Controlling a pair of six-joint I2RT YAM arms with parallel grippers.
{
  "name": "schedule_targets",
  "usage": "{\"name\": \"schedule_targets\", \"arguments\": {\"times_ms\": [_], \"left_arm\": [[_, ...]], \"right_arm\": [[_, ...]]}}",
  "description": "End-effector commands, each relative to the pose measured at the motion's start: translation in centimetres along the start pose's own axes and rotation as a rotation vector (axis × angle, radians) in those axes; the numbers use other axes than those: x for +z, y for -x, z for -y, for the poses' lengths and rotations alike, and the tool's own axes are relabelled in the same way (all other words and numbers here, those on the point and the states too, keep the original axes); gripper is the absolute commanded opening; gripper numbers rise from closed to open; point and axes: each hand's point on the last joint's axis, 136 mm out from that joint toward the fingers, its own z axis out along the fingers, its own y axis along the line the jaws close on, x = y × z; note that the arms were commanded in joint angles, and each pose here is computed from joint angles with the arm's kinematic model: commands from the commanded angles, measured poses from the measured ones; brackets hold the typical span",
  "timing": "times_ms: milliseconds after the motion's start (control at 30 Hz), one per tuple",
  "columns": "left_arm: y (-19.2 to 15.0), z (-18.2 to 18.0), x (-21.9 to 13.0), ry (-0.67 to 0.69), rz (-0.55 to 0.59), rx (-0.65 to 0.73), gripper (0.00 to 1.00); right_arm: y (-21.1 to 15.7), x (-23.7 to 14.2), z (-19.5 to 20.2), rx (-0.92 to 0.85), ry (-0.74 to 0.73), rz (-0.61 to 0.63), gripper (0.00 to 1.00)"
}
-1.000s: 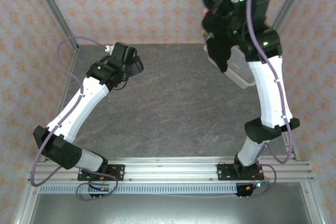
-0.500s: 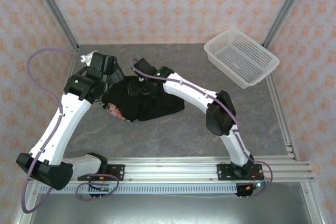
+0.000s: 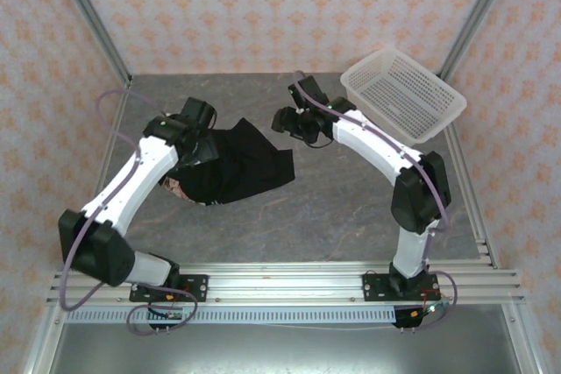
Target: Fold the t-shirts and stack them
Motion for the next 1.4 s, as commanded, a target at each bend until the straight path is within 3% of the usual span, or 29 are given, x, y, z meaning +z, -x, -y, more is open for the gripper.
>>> {"name": "schedule_targets", "arguments": {"times_ms": [0,133,267,400,467,567,600,800,1000,1367], "left_arm": [[0.7,0.0,0.9,0.011,-0.035,-0.058,0.89],[1.6,1.7,2.9,0.0,-0.065,-0.063,0.86],[1.5,1.1,4.8,0.109,-0.1,-0.022,0.71],[1.4,1.7,6.3,0.103,-0.105,-0.004,0.6],[1.6,2.1,6.8,0.091,-0.1,-0.001,0.42],[2.0,2.3,6.8,0.087,-0.09,-0.003,0.05],[2.4,2.2,6.5,0.089,-0.082,-0.007,0.0],[6.3,1.9,2.1,0.019,0.027,-0.06,0.0],[12.0,3.4,-2.7,-0.162,0.124,-0.172,0.0],[25.3,4.2,-15.1,-0.548,0.416,-0.447,0.0]], "right_arm": [[-3.4,4.0,-0.7,0.082,0.035,-0.114,0.64],[-5.0,7.4,-0.6,0.136,0.017,-0.173,0.62],[-6.0,9.7,0.1,0.174,-0.027,-0.219,0.59],[-6.6,11.1,1.0,0.212,-0.063,-0.239,0.52],[-6.6,11.3,1.4,0.226,-0.079,-0.233,0.41],[-5.7,10.7,1.3,0.228,-0.079,-0.198,0.1],[-5.2,10.2,1.2,0.227,-0.078,-0.181,0.03],[0.7,4.6,1.0,0.214,-0.081,-0.021,0.0],[9.0,-1.8,0.2,0.216,-0.022,0.145,0.0],[26.1,-18.2,-2.7,0.258,0.264,0.591,0.0]]}}
